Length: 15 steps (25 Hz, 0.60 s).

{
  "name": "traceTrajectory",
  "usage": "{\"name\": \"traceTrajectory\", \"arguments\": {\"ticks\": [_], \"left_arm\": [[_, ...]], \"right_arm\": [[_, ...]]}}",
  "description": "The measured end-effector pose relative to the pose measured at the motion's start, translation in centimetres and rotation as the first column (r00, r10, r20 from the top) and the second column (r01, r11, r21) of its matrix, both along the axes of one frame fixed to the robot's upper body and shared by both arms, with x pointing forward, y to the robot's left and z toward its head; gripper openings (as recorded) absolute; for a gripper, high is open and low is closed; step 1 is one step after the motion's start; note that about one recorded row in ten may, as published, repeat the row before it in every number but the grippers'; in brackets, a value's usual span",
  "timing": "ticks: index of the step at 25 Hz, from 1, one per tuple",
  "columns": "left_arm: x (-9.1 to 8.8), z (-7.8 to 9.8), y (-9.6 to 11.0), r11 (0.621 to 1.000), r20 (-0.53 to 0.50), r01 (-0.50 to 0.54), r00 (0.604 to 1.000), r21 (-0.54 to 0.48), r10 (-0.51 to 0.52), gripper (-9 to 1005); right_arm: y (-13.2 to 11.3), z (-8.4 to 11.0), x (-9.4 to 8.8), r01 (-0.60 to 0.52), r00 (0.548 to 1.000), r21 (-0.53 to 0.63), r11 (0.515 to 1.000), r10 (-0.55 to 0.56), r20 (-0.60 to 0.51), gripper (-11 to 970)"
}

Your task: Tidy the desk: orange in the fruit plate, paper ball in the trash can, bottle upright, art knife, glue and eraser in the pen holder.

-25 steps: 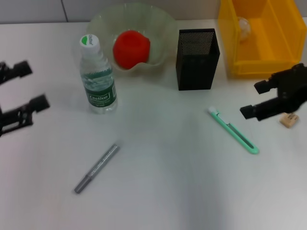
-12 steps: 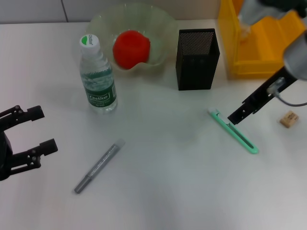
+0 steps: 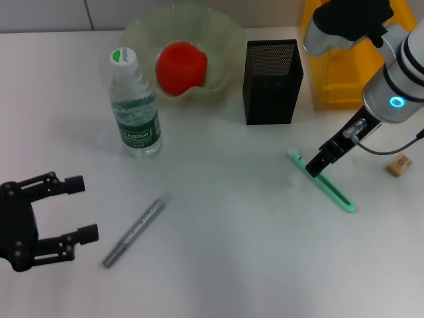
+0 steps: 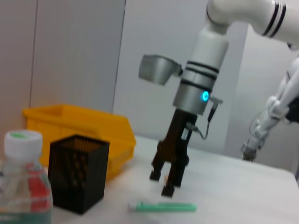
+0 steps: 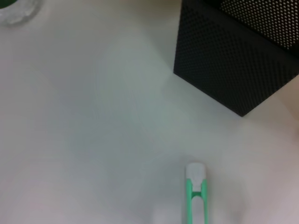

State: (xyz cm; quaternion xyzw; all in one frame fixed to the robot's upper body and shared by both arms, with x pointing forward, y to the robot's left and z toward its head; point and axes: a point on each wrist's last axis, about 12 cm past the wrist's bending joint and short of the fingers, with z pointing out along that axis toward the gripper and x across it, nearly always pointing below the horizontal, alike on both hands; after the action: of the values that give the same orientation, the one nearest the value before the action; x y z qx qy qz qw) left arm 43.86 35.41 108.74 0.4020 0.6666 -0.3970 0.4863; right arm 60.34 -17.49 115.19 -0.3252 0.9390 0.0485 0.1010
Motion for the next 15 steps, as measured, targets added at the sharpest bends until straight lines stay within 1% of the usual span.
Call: {"name": "traceTrajectory", "arguments": {"ticks": [6, 15], "left_arm": [[0.4, -0.7, 0.1, 0.998, -0.03, -0.012, 0.999, 0.068, 0.014, 801], [0.5, -0.9, 0.2, 0.996, -0.034, -0.035, 0.999, 0.079, 0.038, 801]], "right_arm": [[0.0, -0.6, 0.2, 0.007, 1.0, 0.015, 1.0, -0.007, 0.007, 833], [0.8, -1.9, 0.4, -0.017, 1.0, 0.017, 1.0, 0.017, 0.003, 833]]}}
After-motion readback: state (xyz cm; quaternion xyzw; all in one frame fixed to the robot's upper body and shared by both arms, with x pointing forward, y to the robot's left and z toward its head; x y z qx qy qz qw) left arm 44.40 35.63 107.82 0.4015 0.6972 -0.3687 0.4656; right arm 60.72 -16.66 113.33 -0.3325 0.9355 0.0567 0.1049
